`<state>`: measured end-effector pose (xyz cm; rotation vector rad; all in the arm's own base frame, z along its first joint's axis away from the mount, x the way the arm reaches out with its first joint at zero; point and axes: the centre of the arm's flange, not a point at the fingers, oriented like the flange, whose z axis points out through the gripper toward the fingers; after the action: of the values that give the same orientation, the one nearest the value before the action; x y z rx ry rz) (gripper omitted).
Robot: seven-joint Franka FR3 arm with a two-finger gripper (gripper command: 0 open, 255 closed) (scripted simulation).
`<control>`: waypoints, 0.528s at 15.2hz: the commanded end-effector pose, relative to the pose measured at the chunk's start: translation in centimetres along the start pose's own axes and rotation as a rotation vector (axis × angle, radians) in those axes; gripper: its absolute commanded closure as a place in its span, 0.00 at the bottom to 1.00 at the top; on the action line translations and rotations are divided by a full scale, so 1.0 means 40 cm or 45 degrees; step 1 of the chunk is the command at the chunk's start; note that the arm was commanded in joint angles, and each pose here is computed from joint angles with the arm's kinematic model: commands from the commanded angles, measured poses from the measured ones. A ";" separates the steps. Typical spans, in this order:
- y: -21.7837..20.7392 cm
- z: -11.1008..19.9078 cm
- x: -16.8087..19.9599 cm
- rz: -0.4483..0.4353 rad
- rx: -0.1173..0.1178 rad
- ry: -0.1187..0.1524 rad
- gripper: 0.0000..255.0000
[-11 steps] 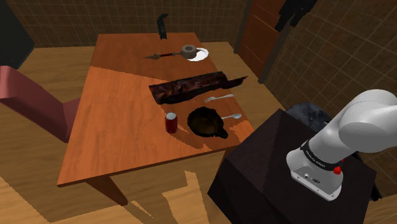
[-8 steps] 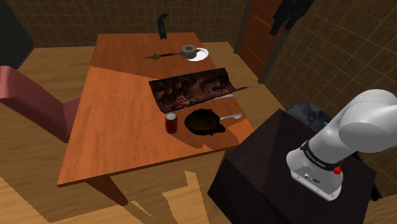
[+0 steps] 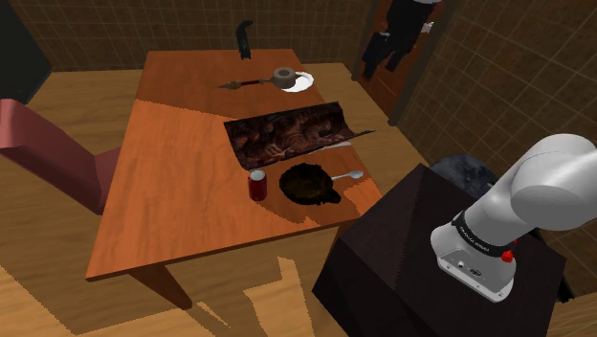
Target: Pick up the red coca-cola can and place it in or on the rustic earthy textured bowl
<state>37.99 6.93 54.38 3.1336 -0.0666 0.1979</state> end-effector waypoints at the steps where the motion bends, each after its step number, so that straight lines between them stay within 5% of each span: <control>1: -0.036 0.059 0.019 -0.001 0.001 -0.009 0.00; 8: -0.156 0.242 0.103 -0.006 0.004 -0.044 0.00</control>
<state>43.01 12.21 46.50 3.1381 -0.0595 0.1482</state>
